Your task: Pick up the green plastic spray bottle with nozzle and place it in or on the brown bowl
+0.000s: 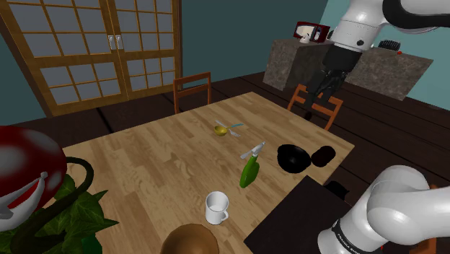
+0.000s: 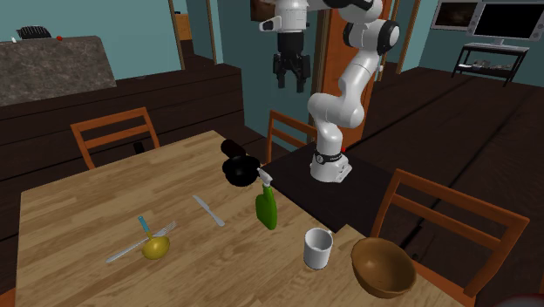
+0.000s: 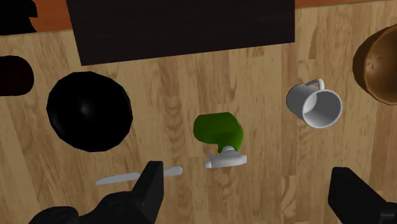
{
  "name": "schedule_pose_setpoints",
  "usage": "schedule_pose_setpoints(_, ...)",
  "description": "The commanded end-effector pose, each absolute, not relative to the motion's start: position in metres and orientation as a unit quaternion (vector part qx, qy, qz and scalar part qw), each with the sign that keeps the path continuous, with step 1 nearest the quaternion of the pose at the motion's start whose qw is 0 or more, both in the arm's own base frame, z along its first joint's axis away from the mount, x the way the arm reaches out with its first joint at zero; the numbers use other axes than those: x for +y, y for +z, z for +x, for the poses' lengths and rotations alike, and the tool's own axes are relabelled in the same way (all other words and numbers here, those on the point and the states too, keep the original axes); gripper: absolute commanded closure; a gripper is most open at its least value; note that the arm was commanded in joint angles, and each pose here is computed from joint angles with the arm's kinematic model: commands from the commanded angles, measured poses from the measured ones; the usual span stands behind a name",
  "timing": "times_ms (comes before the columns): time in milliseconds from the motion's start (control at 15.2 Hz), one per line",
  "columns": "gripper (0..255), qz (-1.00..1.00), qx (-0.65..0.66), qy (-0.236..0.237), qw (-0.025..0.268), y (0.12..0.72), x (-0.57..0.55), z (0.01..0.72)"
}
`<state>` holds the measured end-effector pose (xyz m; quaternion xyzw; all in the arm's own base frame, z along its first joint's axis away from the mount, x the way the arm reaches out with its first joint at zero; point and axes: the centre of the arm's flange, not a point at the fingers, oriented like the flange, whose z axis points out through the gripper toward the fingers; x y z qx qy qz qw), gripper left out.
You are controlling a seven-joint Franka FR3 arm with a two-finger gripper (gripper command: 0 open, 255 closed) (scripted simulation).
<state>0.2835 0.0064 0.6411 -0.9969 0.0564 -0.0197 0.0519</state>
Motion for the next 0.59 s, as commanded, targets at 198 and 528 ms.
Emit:
schedule_pose_setpoints(198,0,-0.989,0.133,0.004,0.069,0.608,0.003,0.311)
schedule_pose_setpoints(528,0,-0.96,0.258,0.043,0.096,0.55,-0.008,0.352)
